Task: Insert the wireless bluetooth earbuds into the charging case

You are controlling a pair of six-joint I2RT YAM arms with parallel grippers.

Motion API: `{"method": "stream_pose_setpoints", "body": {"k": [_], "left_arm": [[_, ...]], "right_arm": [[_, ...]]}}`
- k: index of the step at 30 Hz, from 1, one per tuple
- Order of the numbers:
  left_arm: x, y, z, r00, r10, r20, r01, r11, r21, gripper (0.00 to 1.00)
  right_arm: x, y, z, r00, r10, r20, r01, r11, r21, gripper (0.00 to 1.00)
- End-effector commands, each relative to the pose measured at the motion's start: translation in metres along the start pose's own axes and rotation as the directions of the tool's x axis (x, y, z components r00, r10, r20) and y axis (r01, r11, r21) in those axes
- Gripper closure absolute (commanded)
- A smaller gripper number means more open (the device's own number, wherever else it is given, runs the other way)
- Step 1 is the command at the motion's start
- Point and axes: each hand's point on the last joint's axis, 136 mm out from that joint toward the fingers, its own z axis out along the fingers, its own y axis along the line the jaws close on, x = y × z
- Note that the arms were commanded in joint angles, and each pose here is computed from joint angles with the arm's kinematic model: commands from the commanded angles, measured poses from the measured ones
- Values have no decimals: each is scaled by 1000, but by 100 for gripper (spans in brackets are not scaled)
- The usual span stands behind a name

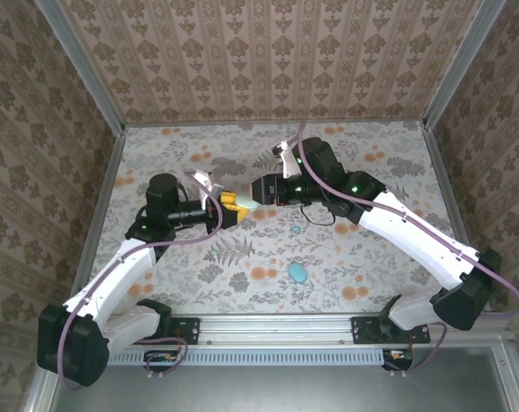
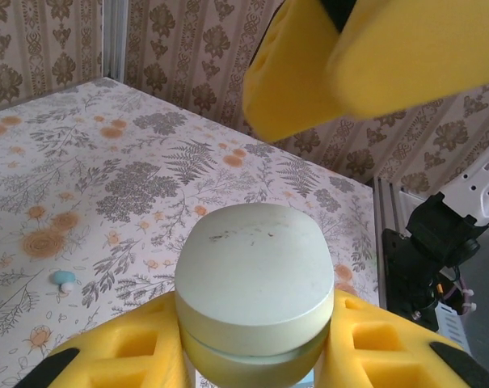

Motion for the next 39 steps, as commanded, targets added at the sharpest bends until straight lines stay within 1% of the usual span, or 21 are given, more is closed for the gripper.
{"method": "stream_pose_setpoints", "body": {"k": [1, 9, 10, 13, 17, 18, 20, 26, 30, 35, 39], "left_arm": [[-5, -4, -1, 1000, 6, 21, -7, 1000, 29, 100], [-9, -8, -3, 1000, 7, 30, -9, 999, 50, 100], [-9, -8, -3, 999, 8, 32, -10, 999, 52, 100], [-11, -11, -4, 999, 15, 37, -18, 998, 65, 100], [-13, -15, -5, 999, 21, 41, -24, 997, 79, 100], [-14, -16, -5, 999, 23, 42, -27, 996, 82, 100], [-14, -18, -6, 999, 25, 43, -28, 996, 84, 100], [-13, -19, -7, 999, 25, 40, -28, 996, 83, 100], [-14, -20, -7, 999, 27, 41, -31, 996, 86, 100], [-16, -21, -8, 999, 29, 41, -32, 995, 91, 100], [-18, -23, -7, 998, 32, 45, -36, 994, 101, 100]], "right_arm": [[-1, 9, -8, 998, -55, 19, 55, 998, -29, 50], [22, 10, 1, 974, -221, -47, 220, 975, -25, 43], [29, 6, 2, 971, -226, -72, 226, 974, -14, 42], [32, -1, 5, 967, -241, -87, 243, 970, 12, 39], [26, -5, 4, 962, -262, -81, 267, 963, 49, 38], [29, -12, 14, 959, -261, -107, 269, 961, 70, 38], [29, -16, 17, 956, -268, -121, 279, 956, 89, 37], [32, -14, 25, 948, -283, -146, 295, 954, 62, 36], [29, -20, 26, 951, -275, -144, 290, 952, 94, 36], [21, -21, 21, 955, -277, -104, 288, 952, 108, 35], [12, -36, 17, 964, -258, -71, 267, 947, 181, 34]]}}
